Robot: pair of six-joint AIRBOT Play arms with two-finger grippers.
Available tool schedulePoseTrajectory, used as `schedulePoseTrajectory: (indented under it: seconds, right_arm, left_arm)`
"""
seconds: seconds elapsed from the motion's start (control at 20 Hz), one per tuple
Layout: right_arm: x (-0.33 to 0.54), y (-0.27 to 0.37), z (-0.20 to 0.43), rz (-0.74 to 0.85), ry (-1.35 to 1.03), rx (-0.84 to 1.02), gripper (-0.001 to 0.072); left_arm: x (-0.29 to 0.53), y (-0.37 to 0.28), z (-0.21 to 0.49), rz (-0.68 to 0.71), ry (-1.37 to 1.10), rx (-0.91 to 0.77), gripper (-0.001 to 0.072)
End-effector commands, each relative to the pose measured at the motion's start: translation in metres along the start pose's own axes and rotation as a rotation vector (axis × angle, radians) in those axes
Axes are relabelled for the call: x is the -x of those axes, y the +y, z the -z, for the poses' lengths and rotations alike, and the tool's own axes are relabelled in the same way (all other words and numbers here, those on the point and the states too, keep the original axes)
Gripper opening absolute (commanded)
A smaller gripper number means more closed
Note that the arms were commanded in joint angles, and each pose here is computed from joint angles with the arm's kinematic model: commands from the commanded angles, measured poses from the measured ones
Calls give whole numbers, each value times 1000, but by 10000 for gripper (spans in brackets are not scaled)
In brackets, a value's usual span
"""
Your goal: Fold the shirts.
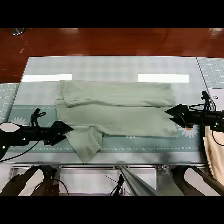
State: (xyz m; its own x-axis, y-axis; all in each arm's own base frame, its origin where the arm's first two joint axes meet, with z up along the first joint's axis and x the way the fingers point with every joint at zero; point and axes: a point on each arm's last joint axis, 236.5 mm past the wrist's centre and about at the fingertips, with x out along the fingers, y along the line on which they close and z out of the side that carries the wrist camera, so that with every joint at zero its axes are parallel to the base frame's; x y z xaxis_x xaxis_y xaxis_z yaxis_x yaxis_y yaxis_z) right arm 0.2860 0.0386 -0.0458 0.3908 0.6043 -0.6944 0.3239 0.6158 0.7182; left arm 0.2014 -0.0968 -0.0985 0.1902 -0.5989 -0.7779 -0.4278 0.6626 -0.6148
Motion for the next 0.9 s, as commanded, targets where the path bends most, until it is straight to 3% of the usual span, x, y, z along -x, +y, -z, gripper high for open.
schedulePoseTrajectory:
  seconds: [0.0,0.05,0.1,0.15,0.35,0.85]
  right_arm:
    - [0,1,6,-16,13,-8,618]
    - [6,-8,1,17,1,-7,619]
    - [17,-24,-6,75,-19,-33,618]
    - [29,-44,-9,141,-28,-69,618]
    - [57,-109,44,380,136,-270,619]
    - [-5,-75,39,258,202,-181,618]
  left_arm:
    - [-19,-8,-4,16,-72,-70,699]
    - [-20,-9,-3,12,-70,-80,663]
    - [-20,-9,-3,12,-69,-80,390]
    - [-20,-9,0,15,-58,-95,38]
    - [-20,-13,5,25,-33,-115,26]
    - [-20,-13,6,28,-26,-113,26]
